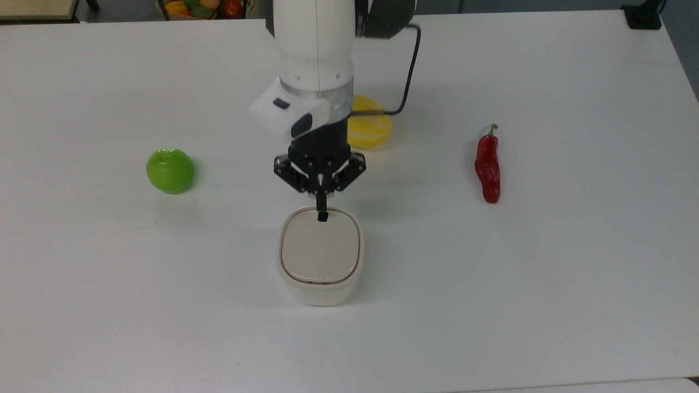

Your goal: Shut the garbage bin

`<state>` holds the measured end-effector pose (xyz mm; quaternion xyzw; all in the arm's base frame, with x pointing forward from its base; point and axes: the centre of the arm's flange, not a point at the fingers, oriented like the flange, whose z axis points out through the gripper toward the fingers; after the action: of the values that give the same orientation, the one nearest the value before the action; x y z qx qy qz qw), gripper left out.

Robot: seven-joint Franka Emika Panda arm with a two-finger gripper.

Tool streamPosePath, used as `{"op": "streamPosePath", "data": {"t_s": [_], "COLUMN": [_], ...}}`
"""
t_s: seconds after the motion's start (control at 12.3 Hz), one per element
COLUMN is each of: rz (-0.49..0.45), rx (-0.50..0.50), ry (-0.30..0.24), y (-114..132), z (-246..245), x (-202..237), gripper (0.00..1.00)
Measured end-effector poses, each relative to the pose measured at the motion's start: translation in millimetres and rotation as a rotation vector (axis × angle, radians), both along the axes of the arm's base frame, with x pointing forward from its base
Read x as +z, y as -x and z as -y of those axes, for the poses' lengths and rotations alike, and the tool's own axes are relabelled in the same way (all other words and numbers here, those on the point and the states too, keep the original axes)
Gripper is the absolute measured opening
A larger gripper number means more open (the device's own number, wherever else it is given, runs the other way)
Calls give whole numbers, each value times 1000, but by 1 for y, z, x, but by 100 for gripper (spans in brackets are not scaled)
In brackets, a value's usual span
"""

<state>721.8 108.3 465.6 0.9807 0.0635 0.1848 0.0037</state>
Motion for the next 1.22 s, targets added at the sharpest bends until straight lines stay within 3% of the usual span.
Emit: {"op": "streamPosePath", "data": {"t_s": [0.33, 0.81, 0.9, 1.06, 1.14, 1.22], "rz": [-155, -338, -359, -369, -372, -377], "rx": [-22, -85, -98, -110, -112, -112], "ry": [29, 55, 56, 55, 55, 55], "y": [46, 114, 125, 133, 134, 135], "z": [13, 56, 64, 72, 73, 73], "x": [66, 108, 113, 116, 115, 112], "gripper": [1, 7, 17, 21, 30, 45]}}
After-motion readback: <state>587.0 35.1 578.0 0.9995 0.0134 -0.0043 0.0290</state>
